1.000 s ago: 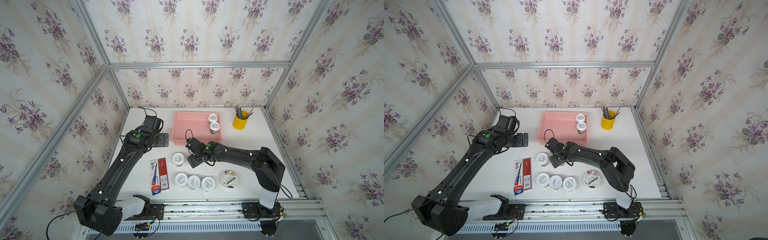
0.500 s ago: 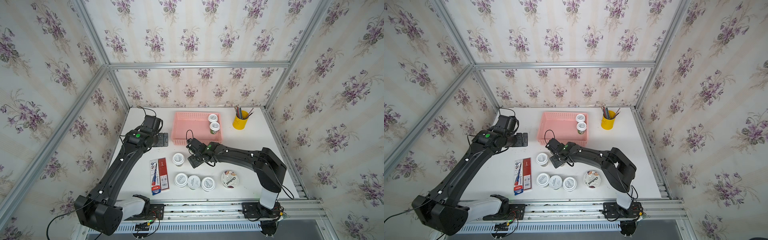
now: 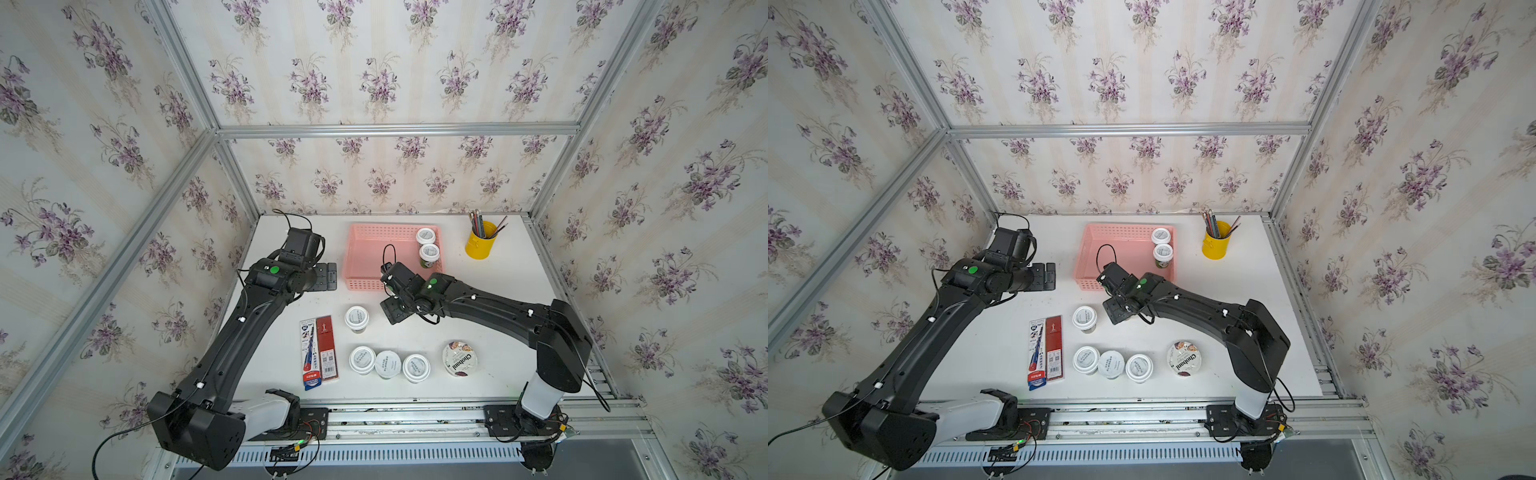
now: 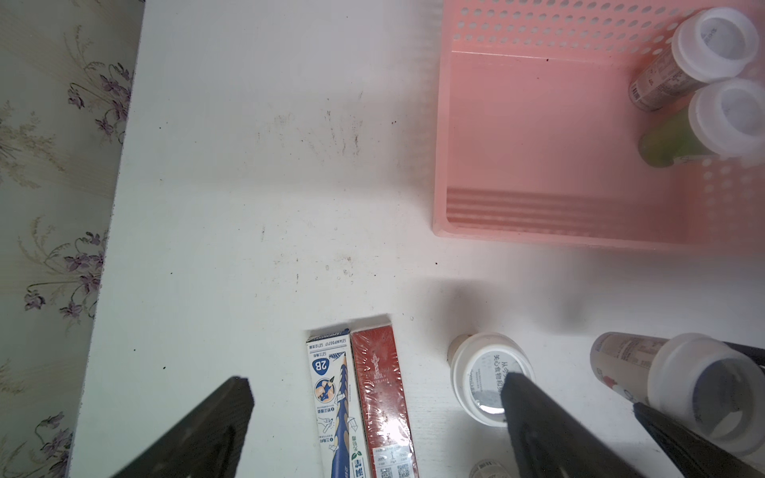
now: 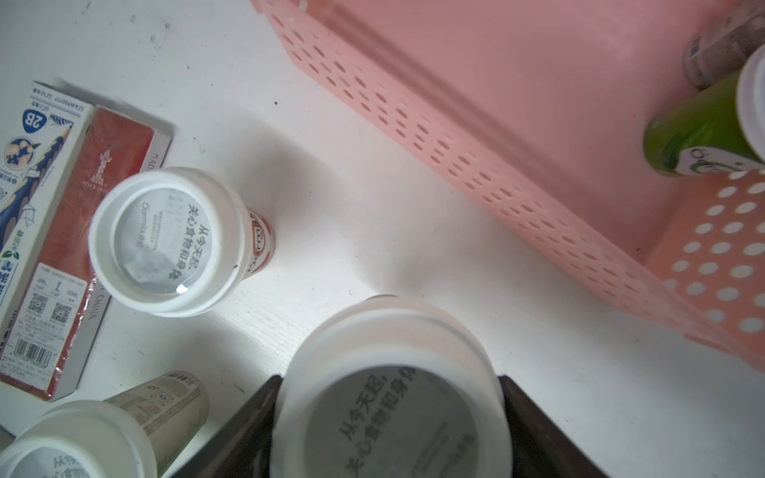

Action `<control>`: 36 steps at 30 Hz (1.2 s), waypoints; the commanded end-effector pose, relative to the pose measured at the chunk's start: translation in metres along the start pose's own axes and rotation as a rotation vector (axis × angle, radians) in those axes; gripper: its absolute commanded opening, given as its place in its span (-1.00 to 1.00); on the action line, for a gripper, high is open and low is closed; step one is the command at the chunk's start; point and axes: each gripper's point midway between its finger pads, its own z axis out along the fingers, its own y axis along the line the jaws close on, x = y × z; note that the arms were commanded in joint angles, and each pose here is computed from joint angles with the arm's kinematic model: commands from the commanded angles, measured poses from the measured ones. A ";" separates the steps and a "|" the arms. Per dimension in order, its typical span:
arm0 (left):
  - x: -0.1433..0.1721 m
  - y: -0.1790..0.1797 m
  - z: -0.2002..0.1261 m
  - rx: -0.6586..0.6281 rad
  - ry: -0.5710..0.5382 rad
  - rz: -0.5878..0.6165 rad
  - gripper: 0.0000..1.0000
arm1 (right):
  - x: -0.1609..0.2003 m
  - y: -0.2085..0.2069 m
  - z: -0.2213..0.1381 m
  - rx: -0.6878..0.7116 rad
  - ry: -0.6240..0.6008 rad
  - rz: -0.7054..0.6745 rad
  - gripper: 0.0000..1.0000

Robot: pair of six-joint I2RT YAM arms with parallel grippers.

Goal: Put the yogurt in the basket
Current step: Pick up the yogurt from the center of the board, then place the yogurt in the basket.

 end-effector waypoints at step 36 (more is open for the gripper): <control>-0.034 -0.044 0.022 0.154 0.003 0.050 0.98 | -0.063 -0.148 0.042 0.146 -0.001 0.199 0.55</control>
